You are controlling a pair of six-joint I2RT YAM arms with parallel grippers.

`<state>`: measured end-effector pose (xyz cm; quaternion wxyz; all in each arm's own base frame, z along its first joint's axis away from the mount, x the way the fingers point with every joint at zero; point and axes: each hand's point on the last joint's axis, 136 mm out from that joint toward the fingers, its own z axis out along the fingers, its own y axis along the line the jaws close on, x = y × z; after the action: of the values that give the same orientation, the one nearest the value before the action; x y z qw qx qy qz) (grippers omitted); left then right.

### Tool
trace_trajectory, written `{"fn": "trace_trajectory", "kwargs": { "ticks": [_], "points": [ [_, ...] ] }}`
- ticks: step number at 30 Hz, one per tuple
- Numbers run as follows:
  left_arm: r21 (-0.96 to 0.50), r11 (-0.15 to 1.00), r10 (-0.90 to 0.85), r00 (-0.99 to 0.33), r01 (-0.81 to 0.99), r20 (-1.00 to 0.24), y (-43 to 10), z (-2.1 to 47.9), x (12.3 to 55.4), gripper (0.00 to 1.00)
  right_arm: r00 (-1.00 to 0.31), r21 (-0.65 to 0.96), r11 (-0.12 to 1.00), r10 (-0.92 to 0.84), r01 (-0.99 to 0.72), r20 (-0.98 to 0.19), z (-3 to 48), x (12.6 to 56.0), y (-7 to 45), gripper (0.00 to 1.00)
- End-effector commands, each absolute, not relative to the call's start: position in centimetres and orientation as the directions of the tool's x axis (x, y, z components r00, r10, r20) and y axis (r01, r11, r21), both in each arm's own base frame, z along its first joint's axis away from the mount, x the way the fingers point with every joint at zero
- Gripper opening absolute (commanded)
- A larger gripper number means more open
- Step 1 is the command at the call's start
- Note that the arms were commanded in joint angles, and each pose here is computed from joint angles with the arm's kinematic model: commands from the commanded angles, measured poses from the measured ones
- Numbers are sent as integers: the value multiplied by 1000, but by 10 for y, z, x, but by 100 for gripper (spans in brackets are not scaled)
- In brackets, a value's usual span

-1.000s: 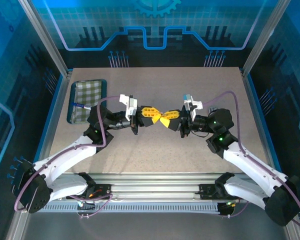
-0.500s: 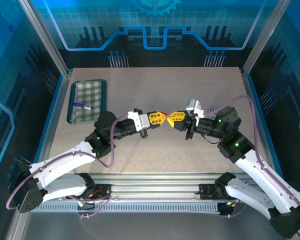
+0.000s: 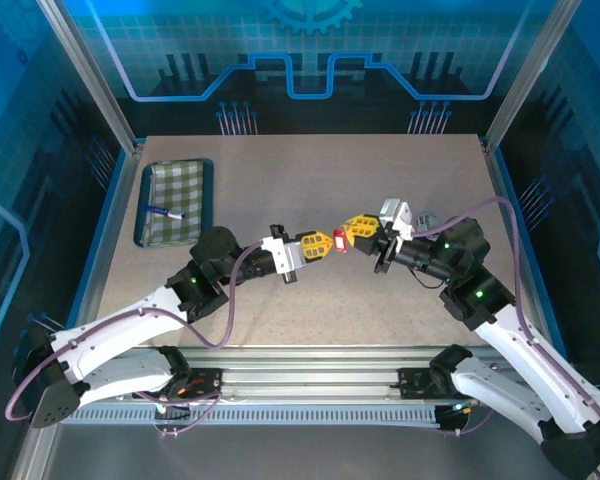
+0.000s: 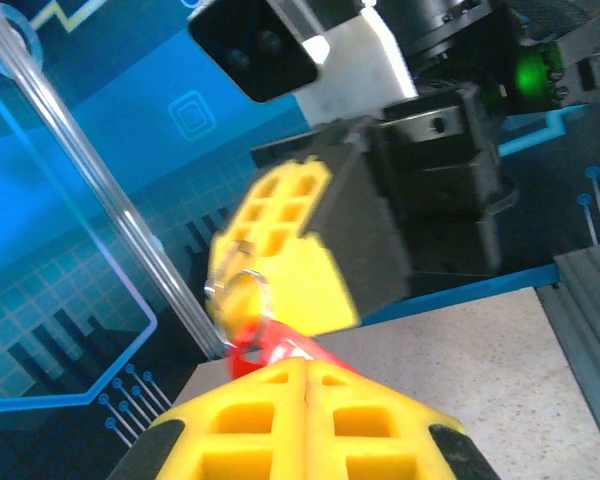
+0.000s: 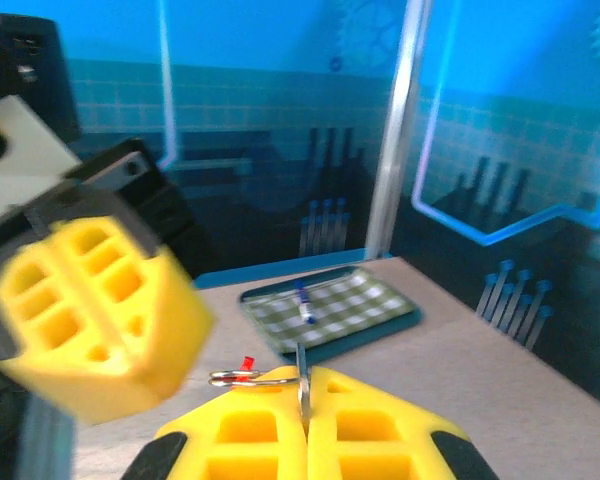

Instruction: Remove the keys from the keyring

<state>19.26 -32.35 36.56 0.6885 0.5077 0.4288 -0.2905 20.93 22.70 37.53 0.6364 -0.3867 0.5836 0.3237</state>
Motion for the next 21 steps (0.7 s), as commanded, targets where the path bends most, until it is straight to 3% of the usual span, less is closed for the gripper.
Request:
{"fn": "trace_trajectory", "kwargs": {
  "ticks": [1,7,9,12,16,21],
  "points": [
    [464,300,16,483,833,-876,-322,380,183,0,240,-234,556,-63,-798,-969,394,211,219,0],
    [415,294,-10,437,861,-899,-324,383,183,0,246,-244,542,-70,-804,-967,395,206,222,0],
    [375,326,-25,405,868,-914,-323,388,189,21,245,-239,539,-63,-808,-968,395,205,222,0],
    [360,341,-14,387,869,-922,-323,390,193,37,225,-216,508,-45,-834,-973,396,200,226,0],
    [363,298,2,380,883,-925,-324,392,189,45,134,-143,445,-53,-884,-990,385,195,235,0],
    [369,242,40,371,897,-928,-327,387,183,45,39,-52,362,-42,-931,-998,388,187,245,0]
  ]
}}
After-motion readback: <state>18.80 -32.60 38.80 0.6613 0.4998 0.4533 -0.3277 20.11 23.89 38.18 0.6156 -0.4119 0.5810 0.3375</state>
